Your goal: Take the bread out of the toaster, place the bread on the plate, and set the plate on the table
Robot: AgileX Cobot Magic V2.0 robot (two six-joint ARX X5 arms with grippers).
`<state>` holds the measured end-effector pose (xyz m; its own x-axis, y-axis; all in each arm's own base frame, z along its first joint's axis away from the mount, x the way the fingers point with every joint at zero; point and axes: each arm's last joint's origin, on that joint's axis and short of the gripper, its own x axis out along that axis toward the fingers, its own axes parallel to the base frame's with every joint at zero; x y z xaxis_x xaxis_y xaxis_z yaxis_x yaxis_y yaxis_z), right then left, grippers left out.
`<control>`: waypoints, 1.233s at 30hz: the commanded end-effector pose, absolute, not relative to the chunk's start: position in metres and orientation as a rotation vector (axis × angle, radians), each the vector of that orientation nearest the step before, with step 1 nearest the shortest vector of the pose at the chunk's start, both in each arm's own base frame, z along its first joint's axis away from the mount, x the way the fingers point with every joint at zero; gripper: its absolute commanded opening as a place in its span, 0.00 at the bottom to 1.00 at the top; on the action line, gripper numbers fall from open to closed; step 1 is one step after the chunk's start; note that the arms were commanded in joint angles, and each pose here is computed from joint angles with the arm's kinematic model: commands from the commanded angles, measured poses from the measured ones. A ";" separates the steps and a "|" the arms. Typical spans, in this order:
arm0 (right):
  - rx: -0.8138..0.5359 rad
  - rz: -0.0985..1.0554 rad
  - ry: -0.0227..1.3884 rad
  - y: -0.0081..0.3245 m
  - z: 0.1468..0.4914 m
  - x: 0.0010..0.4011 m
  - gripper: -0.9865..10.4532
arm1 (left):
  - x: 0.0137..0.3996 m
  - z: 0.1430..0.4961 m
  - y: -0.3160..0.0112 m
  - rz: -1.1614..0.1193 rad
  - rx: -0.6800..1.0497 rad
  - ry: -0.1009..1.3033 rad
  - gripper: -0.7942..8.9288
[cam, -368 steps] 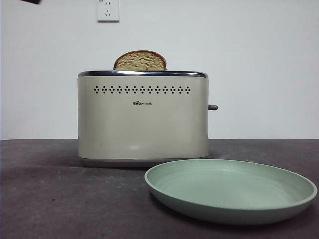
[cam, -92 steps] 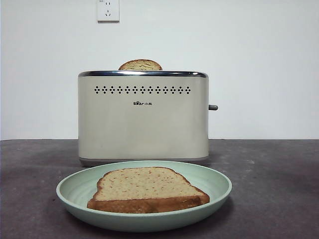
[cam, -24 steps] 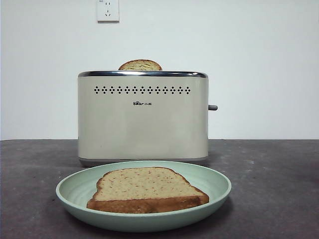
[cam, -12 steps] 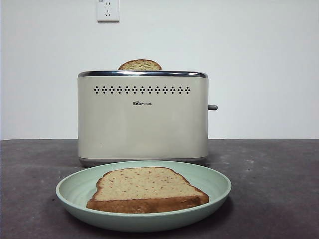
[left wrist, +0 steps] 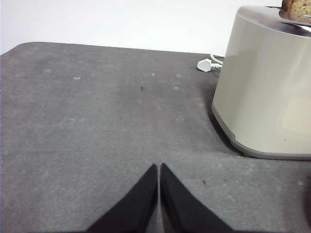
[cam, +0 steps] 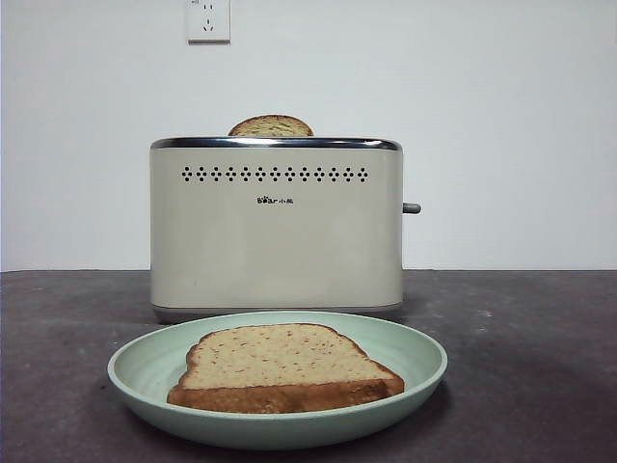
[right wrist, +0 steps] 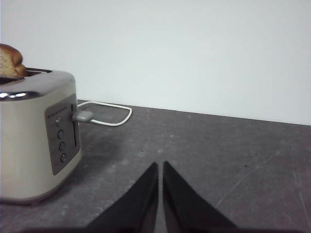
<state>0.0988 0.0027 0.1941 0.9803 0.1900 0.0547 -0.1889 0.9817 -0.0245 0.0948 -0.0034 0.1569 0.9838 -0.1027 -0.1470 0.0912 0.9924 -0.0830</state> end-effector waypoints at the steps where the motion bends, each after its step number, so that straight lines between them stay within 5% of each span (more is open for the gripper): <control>1: -0.027 0.184 -0.069 0.002 0.188 0.098 0.09 | 0.096 0.149 -0.003 -0.096 -0.080 0.177 0.09; 17: 0.044 0.184 0.162 0.003 0.151 0.095 0.09 | 0.096 0.149 -0.003 -0.096 -0.080 0.177 0.09; 37: 0.057 0.196 0.151 0.003 0.152 0.095 0.09 | 0.096 0.149 -0.003 -0.096 -0.080 0.177 0.09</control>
<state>0.0954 0.0030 0.1538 0.9709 0.1934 -0.1411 -0.1865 0.9806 0.0605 0.0948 -0.0034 0.1569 0.9837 -0.1027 -0.1474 0.0912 0.9924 -0.0830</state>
